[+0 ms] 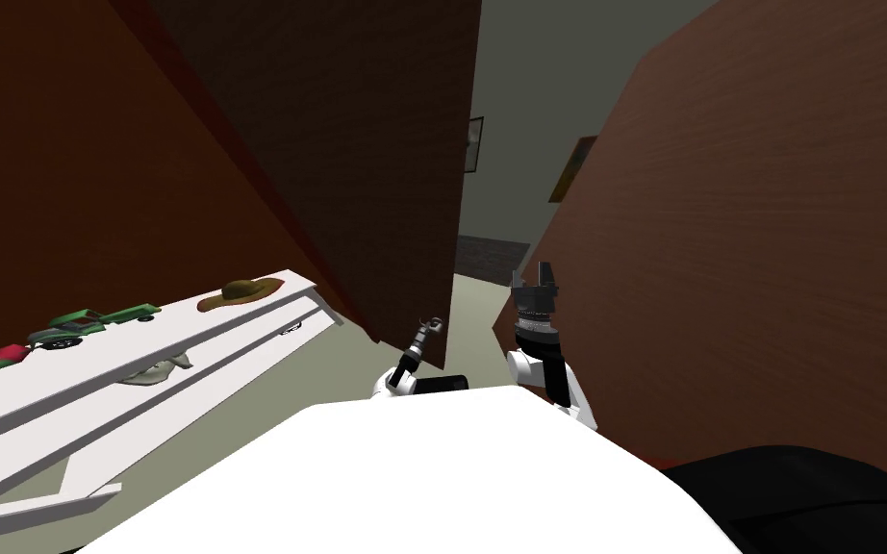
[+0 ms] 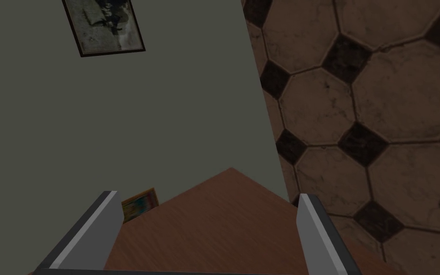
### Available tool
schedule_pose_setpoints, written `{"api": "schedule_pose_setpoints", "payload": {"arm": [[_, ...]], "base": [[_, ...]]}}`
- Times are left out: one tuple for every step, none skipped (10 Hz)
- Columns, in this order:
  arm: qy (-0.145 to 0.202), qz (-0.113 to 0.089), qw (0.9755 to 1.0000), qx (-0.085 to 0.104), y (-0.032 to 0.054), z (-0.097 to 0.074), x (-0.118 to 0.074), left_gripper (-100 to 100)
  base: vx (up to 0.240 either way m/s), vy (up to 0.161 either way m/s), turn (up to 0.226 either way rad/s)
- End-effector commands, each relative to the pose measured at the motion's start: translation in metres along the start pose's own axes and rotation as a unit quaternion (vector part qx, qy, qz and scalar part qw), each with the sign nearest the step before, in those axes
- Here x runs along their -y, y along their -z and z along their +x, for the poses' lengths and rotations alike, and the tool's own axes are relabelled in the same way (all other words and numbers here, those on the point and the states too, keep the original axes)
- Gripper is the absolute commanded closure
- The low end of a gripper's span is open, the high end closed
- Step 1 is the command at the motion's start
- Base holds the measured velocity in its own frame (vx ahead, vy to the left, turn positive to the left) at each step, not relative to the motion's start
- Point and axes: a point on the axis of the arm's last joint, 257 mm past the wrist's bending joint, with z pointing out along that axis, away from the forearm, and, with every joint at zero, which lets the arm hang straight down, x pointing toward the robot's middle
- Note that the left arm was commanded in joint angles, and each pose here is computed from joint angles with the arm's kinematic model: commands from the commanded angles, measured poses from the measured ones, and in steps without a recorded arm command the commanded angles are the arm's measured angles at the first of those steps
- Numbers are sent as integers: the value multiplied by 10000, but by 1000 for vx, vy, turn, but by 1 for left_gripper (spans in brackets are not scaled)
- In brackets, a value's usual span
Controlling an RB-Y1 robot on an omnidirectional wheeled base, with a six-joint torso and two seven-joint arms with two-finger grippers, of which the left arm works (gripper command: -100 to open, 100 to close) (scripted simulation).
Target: Push the door open
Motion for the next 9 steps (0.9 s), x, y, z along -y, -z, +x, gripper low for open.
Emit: {"api": "schedule_pose_setpoints", "payload": {"arm": [[-74,44,9998,197,8,-251,7,100],[-74,44,9998,197,8,-251,7,100],[-74,44,9998,197,8,-251,7,100],[-103,30,9993,344,22,-408,-4,100],[-112,26,9992,395,27,-461,-6,100],[-117,23,9989,448,31,-512,-8,100],[-125,18,9984,555,39,-614,-11,100],[-127,16,9981,609,43,-662,-11,100],[-125,14,9973,718,51,-756,-10,100]], "base": [[148,-111,37],[121,-116,25],[62,-56,12],[133,-100,46],[138,-142,84],[102,-129,72],[134,-127,61],[134,-149,53],[122,-156,79]]}}
